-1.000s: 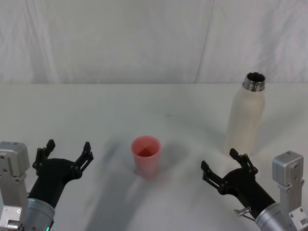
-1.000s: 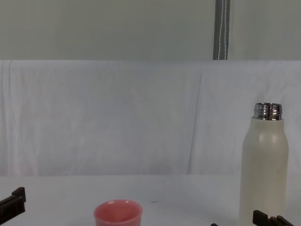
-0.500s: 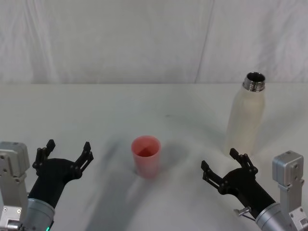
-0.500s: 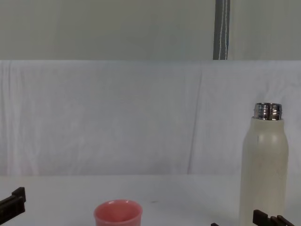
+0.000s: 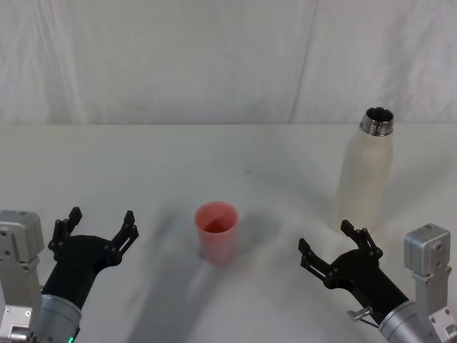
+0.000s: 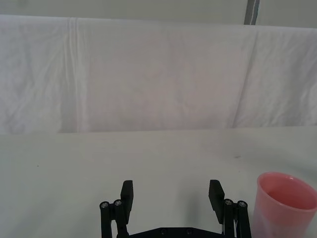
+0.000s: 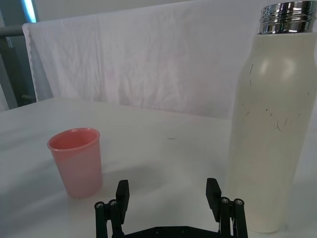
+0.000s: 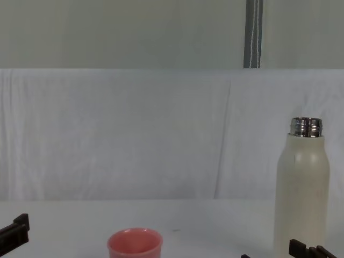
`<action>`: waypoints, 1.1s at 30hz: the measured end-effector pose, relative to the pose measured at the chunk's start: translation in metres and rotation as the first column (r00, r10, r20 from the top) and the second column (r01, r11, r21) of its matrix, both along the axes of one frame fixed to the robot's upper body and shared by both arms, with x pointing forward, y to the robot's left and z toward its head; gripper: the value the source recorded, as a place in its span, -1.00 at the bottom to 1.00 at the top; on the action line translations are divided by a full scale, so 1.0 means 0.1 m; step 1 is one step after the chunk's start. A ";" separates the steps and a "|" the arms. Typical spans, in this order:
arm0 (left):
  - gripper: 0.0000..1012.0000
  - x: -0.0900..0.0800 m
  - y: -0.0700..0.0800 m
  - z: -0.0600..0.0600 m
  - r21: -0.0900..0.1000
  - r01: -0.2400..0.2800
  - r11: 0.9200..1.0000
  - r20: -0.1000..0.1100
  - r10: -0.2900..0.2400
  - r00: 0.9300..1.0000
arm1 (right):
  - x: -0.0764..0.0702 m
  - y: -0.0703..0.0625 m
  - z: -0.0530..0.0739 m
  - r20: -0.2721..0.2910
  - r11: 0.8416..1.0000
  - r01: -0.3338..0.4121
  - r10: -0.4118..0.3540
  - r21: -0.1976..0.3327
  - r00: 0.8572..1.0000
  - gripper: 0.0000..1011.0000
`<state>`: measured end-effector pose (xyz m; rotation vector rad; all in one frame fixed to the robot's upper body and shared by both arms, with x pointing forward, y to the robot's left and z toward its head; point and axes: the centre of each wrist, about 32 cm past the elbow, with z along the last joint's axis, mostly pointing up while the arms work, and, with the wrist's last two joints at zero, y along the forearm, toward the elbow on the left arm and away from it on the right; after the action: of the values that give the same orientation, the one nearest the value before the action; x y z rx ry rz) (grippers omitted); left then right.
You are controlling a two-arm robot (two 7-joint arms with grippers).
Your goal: Grasp the thermos with one hand and pour water into the cup lid.
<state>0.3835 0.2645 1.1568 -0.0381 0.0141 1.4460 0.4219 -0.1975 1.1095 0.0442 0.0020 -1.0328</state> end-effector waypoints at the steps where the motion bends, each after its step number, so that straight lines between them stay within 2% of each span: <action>1: 0.98 0.00 0.00 0.00 0.000 0.000 1.000 0.000 0.000 1.000 | 0.00 0.00 0.00 0.000 1.000 0.000 0.000 0.000 1.000 0.98; 33: 0.98 0.00 0.00 0.00 0.000 0.000 1.000 0.000 0.000 1.000 | 0.00 0.00 0.00 0.000 1.000 0.000 0.000 0.000 1.000 0.98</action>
<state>0.3835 0.2645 1.1568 -0.0380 0.0140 1.4461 0.4219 -0.1975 1.1095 0.0442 0.0019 -1.0327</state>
